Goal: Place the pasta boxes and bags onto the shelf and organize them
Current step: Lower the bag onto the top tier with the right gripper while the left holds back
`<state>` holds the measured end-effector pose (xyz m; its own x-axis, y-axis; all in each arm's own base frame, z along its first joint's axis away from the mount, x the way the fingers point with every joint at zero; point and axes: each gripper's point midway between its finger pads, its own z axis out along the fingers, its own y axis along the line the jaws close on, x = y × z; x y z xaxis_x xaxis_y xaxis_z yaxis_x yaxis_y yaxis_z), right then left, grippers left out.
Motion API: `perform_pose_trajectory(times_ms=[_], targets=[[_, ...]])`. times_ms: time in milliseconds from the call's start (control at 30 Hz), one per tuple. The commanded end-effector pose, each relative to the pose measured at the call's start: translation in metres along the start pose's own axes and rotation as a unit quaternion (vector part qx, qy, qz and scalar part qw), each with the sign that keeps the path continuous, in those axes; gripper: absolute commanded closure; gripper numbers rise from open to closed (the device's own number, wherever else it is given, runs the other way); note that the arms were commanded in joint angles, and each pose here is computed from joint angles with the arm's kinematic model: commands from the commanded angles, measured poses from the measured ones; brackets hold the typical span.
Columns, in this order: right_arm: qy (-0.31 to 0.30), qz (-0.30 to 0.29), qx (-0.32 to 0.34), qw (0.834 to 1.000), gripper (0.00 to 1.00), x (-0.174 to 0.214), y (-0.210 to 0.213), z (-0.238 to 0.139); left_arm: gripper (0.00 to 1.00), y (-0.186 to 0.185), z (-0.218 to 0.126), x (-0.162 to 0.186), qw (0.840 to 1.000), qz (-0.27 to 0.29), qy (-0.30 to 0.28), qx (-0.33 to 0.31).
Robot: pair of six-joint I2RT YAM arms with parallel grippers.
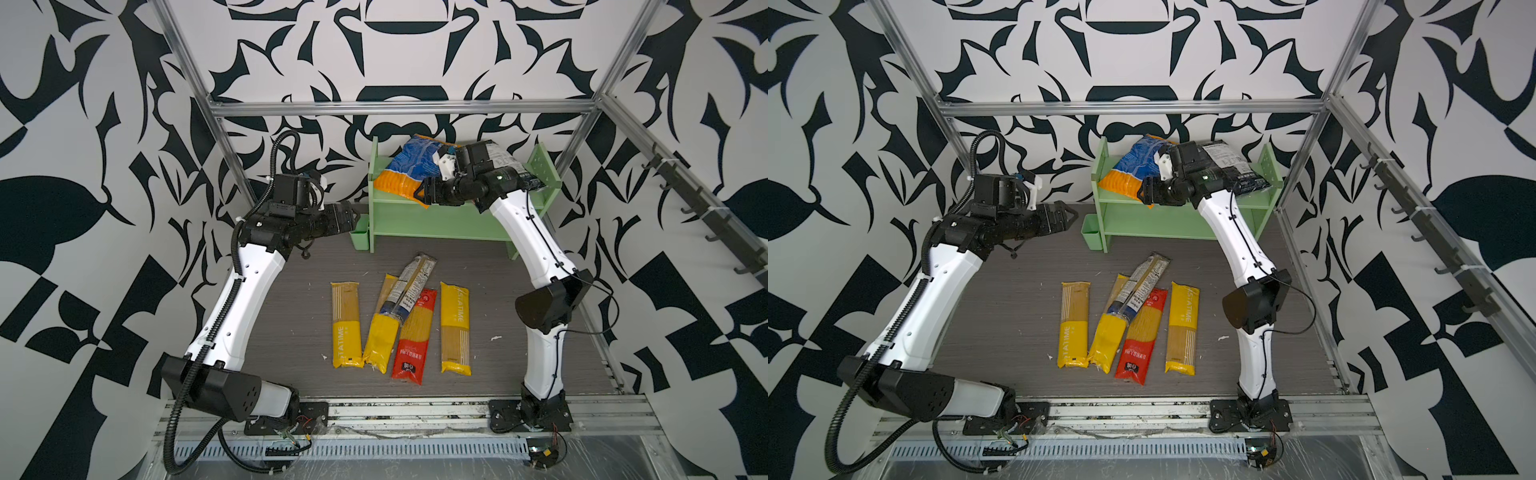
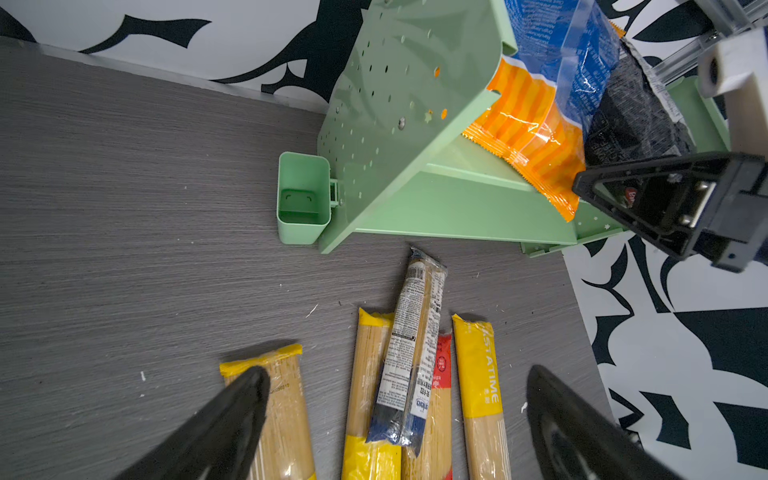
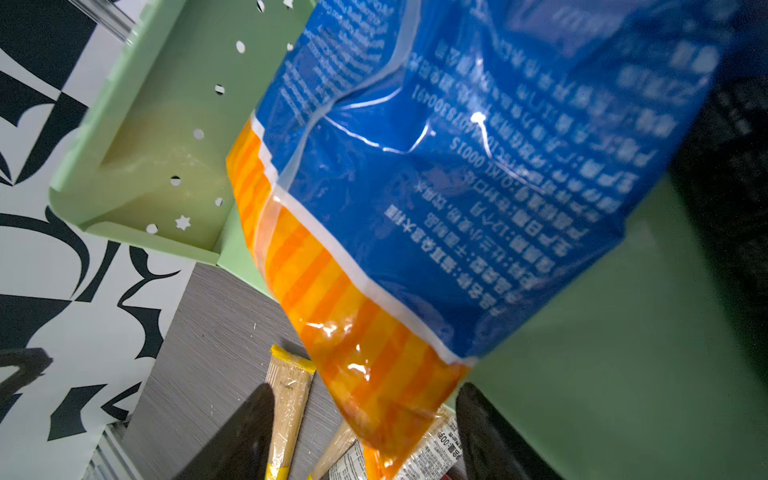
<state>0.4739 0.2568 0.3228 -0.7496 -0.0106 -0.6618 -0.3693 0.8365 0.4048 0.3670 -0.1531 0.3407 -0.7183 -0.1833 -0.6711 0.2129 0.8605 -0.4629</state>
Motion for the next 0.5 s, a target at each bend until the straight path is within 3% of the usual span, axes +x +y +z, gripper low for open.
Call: perform_pose_trajectory(times_ms=[0,467], targets=[[0.007,-0.032,0.027,0.999,0.33,0.007,0.002,0.004,0.01,0.001,-0.009,0.001,1.000,-0.003,-0.007,-0.003],[-0.002,-0.062,0.086,0.994,0.73,0.013,-0.007,-0.007,0.01,0.001,-0.011,0.000,1.000,-0.004,-0.011,-0.006]])
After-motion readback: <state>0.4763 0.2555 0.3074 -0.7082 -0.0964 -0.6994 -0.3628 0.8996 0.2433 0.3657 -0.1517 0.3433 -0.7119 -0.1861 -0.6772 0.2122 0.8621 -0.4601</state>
